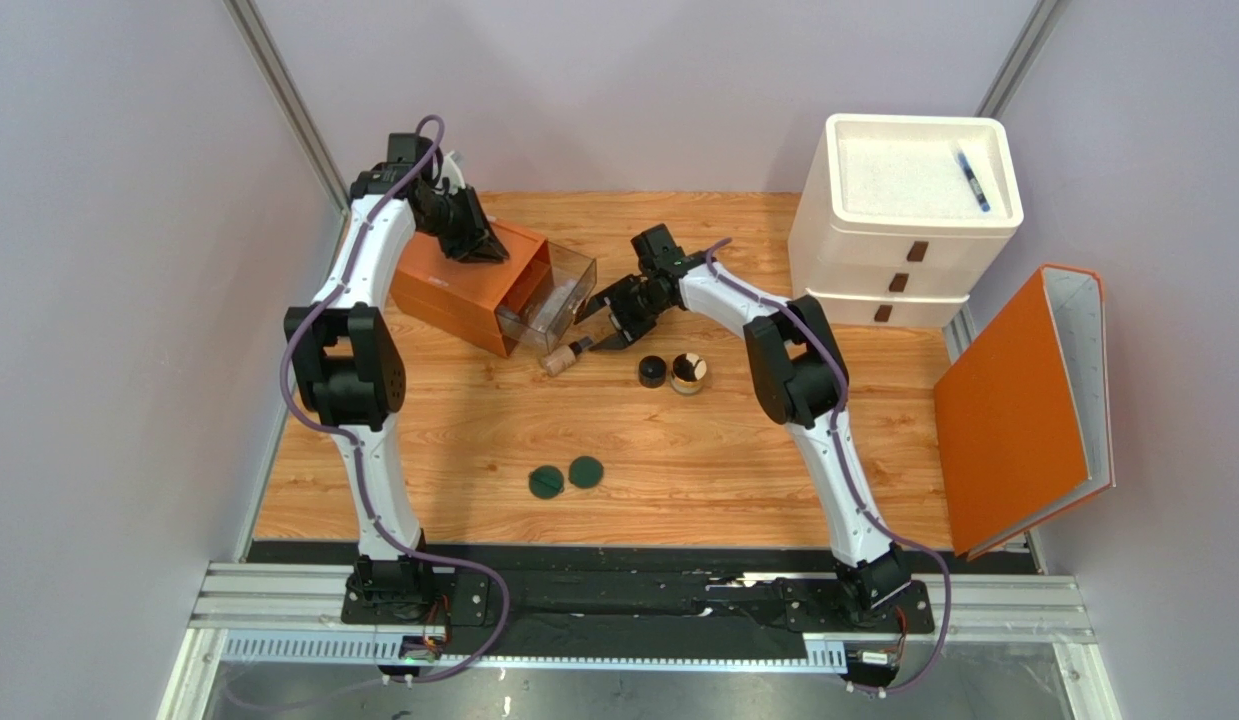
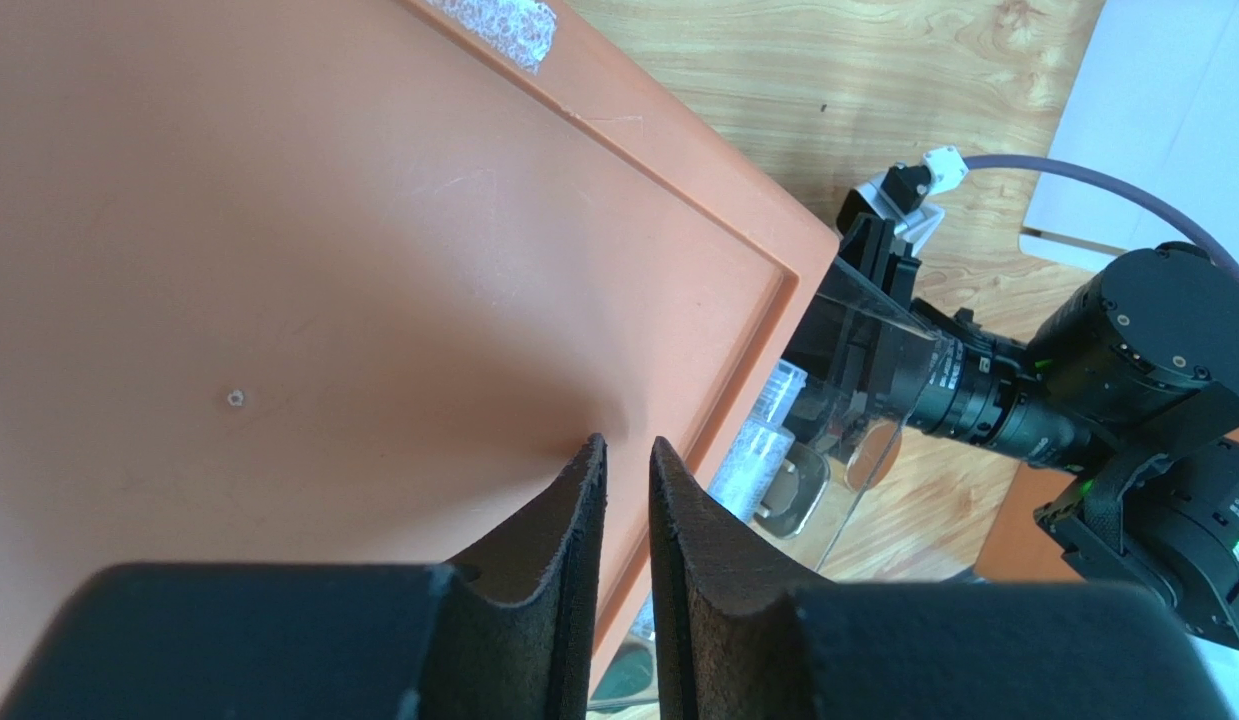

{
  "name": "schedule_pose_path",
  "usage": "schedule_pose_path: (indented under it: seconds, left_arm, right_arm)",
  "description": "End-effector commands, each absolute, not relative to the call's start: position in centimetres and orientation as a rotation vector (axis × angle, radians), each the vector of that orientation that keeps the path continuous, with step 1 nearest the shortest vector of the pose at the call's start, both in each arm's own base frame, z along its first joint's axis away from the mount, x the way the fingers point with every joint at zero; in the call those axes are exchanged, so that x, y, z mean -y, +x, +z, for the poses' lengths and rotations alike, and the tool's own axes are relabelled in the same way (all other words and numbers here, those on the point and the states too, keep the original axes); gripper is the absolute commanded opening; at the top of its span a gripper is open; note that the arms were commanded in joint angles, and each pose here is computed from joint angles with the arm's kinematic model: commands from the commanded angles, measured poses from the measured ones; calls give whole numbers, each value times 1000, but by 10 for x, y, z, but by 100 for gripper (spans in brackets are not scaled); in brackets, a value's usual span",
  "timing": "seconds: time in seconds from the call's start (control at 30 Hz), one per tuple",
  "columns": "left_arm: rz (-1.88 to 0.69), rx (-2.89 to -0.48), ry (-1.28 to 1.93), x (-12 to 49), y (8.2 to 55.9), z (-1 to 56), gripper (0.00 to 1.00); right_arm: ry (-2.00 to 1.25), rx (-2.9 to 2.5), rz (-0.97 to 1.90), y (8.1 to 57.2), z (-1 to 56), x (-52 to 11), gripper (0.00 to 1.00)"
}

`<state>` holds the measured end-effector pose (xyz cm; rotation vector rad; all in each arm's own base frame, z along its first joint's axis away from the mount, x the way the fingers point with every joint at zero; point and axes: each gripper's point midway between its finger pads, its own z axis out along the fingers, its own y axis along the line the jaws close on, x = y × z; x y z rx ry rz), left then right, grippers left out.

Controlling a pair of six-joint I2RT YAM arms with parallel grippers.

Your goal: Organize the makeup

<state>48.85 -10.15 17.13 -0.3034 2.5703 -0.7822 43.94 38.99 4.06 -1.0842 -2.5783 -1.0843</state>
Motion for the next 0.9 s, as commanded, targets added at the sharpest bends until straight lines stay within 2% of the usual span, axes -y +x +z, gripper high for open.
schedule_pose_path:
  seconds: [0.0, 0.2, 0.4, 0.43, 0.63, 0.7, 0.87]
  left_arm:
    - [-731, -2585, -324, 94, 480, 174, 23]
    - [-737, -2585, -338, 95, 479, 172, 24]
    - [-731, -2581, -337, 94, 477, 173, 24]
    - [-729, -2581, -338, 94, 477, 173, 24]
    - [-727, -2581, -341, 93, 477, 173, 24]
    - [-726, -2582, -344, 93, 477, 172, 24]
    - [-730, -2585, -346, 94, 476, 170, 24]
  right_arm:
    - [-1038, 2501, -898, 392, 14, -388, 54]
    - [-1013, 2495, -848, 379, 3, -384, 50]
    - [-984, 2496, -844, 377, -1, -389, 38]
    - [-980, 2485, -836, 376, -6, -390, 30]
    - [-929, 2482, -883, 378, 0, -394, 8]
    - [-913, 2490, -902, 379, 6, -388, 3]
    - [-883, 2523, -928, 380, 21, -369, 0]
